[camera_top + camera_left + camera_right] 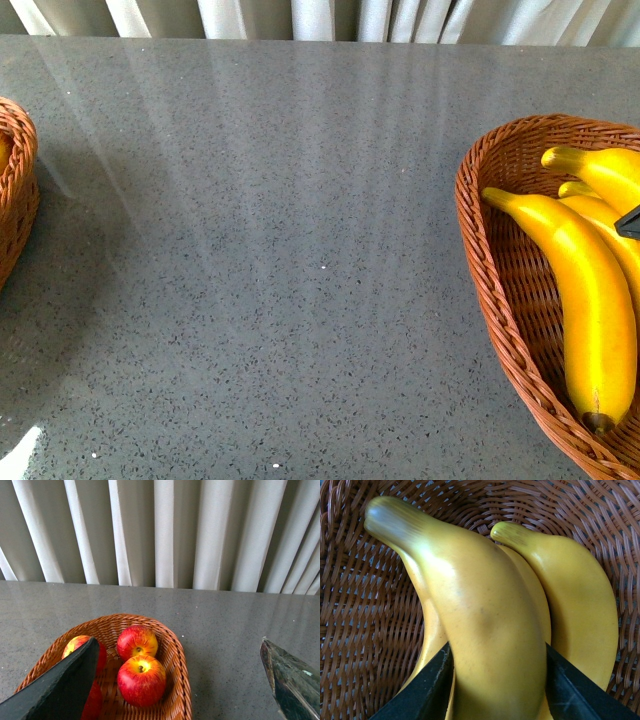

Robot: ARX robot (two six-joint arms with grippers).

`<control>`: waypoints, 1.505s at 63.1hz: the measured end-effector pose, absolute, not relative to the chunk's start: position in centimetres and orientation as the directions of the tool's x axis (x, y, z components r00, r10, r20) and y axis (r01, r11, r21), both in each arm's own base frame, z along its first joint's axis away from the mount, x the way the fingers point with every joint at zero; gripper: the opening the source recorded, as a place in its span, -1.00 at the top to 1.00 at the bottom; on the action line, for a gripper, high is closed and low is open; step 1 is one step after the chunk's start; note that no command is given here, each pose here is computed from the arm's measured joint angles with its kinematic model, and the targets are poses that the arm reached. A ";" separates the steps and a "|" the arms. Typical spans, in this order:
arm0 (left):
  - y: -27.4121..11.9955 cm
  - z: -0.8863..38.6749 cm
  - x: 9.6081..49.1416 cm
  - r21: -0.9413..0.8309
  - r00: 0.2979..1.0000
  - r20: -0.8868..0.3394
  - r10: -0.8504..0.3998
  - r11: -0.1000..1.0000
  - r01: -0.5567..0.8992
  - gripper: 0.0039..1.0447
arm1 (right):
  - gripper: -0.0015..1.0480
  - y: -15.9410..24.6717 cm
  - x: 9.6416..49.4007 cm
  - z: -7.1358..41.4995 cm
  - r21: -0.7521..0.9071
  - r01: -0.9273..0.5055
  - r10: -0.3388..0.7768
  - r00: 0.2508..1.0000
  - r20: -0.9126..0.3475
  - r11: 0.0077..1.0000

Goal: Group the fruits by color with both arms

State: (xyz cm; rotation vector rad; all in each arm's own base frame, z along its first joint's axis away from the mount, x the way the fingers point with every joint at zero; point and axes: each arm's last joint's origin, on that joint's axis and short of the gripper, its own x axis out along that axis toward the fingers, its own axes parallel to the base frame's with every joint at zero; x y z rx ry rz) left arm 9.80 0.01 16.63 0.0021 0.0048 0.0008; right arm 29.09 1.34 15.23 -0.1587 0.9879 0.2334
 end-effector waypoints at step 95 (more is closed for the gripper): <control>0.0 16.6 9.8 0.002 1.000 -0.005 0.001 1.000 -0.001 -0.83 | 0.97 0.0 15.6 17.4 -0.007 -0.001 0.001 1.000 -0.014 1.000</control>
